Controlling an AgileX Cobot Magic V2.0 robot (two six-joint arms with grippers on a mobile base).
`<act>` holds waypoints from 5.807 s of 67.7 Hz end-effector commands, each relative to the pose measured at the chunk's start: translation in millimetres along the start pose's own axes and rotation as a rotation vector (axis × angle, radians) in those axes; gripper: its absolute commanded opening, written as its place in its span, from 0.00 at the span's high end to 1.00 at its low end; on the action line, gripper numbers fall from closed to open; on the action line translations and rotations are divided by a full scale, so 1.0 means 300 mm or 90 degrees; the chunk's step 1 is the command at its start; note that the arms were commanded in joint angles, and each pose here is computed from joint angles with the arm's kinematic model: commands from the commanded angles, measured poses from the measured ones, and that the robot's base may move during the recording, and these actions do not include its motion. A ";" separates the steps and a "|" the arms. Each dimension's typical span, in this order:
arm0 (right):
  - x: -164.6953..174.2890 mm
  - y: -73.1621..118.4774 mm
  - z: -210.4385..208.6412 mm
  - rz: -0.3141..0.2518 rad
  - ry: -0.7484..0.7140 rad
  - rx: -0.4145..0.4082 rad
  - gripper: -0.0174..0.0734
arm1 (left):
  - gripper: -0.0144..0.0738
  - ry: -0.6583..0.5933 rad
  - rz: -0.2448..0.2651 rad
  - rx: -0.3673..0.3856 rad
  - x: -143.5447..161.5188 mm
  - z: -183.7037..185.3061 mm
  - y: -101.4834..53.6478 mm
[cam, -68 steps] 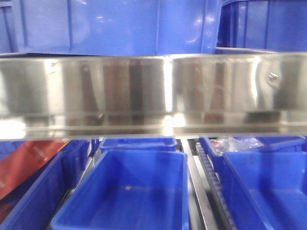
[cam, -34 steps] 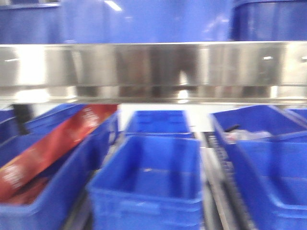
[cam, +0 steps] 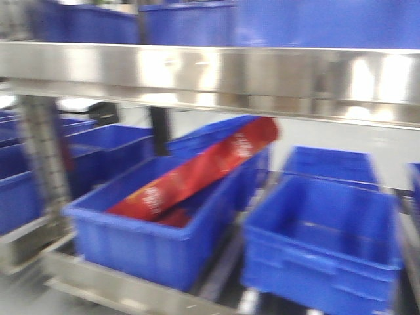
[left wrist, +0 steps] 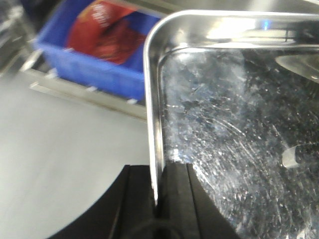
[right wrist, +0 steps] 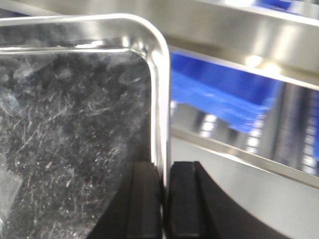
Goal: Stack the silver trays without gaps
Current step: 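Carry the silver tray with both grippers while the base drives to another shelf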
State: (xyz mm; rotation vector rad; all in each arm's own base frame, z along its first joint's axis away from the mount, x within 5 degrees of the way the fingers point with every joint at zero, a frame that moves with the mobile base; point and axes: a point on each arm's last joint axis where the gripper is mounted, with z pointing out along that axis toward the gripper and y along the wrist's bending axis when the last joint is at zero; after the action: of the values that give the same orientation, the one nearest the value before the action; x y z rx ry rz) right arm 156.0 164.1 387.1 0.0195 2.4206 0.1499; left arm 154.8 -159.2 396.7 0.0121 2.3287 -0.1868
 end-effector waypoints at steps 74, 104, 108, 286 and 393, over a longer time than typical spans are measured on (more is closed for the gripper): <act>-0.014 0.019 -0.011 -0.004 -0.032 -0.044 0.81 | 0.85 -0.014 0.002 0.039 -0.005 -0.010 -0.019; -0.014 0.019 -0.011 -0.004 -0.032 -0.044 0.81 | 0.85 -0.014 0.002 0.039 -0.005 -0.010 -0.019; -0.014 0.019 -0.011 -0.004 -0.032 -0.044 0.81 | 0.85 -0.014 0.002 0.039 -0.005 -0.010 -0.019; -0.026 0.043 -0.015 -0.005 -0.059 -0.096 0.81 | 0.85 -0.217 0.100 -0.016 -0.100 -0.027 -0.001; -0.027 0.045 -0.015 -0.005 -0.061 -0.100 0.81 | 0.85 -0.227 0.106 -0.023 -0.105 -0.029 0.001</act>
State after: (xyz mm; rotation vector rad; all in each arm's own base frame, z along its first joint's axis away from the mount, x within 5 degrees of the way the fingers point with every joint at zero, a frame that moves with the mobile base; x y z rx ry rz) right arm 159.5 172.1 392.2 -0.0161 2.3497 0.2583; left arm 170.6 -152.6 419.9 0.1148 2.0121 -0.0231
